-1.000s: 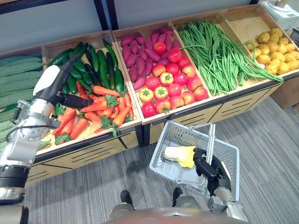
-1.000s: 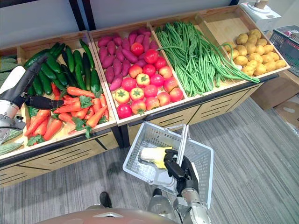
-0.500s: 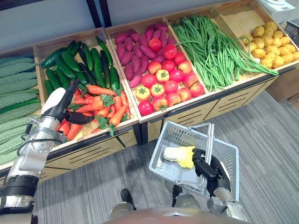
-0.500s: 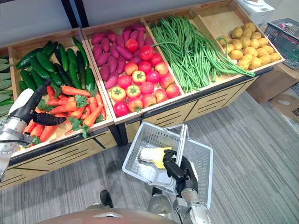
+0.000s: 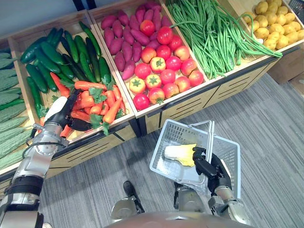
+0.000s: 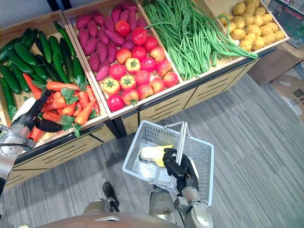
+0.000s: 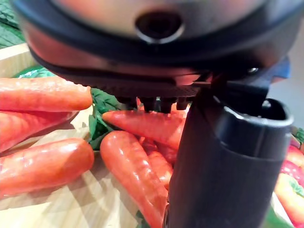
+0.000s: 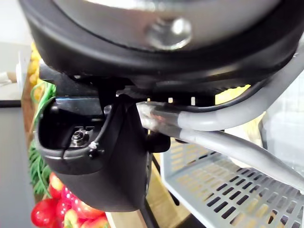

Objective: Pick vegetable in the basket

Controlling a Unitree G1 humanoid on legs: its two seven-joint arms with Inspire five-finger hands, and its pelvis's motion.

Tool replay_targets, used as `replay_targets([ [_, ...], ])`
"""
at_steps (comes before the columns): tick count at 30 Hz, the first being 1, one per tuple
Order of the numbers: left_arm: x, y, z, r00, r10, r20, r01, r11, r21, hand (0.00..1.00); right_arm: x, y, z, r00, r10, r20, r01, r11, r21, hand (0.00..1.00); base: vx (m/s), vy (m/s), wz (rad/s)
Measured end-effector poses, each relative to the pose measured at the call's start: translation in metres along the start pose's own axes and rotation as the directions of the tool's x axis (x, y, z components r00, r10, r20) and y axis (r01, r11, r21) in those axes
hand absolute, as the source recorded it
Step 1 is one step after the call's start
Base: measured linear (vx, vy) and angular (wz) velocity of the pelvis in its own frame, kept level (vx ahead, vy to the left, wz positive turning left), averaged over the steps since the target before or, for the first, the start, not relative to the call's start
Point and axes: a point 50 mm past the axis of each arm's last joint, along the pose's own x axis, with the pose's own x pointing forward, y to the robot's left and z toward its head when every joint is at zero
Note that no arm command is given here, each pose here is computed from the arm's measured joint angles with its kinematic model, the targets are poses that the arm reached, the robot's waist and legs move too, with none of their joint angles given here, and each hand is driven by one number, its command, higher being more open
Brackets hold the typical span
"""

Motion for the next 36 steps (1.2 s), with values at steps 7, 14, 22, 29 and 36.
replay_targets([
  [7, 0.006, 0.005, -0.008, 0.998, 0.044, -0.050, -0.044, 0.999, -0.013, 1.00, 0.003, 0.002, 0.002, 1.000, 0.012, 0.012, -0.012, 1.000, 0.000, 0.00, 0.02, -0.007, -0.09],
  [14, 0.014, 0.020, -0.001, 0.991, 0.130, -0.037, -0.129, 0.991, 0.017, 0.00, 0.009, 0.009, 0.006, 0.999, 0.042, 0.031, -0.042, 0.999, 0.000, 0.00, 0.00, -0.002, -0.02],
  [22, 0.014, 0.018, 0.000, 0.995, 0.097, -0.028, -0.097, 0.995, 0.027, 0.00, 0.010, 0.013, 0.007, 0.998, 0.054, 0.033, -0.054, 0.999, 0.001, 0.00, 0.00, 0.000, 0.00],
  [29, 0.015, 0.025, 0.035, 0.989, 0.102, 0.105, -0.110, 0.991, 0.074, 0.00, 0.009, 0.010, 0.006, 0.999, 0.042, 0.030, -0.042, 0.999, 0.002, 0.00, 0.01, 0.002, 0.10],
  [36, 0.004, 0.059, 0.092, 0.910, 0.222, 0.350, -0.257, 0.965, 0.057, 0.00, 0.008, 0.003, 0.009, 0.999, 0.014, 0.045, -0.014, 1.000, -0.001, 0.00, 0.00, 0.002, 0.06],
])
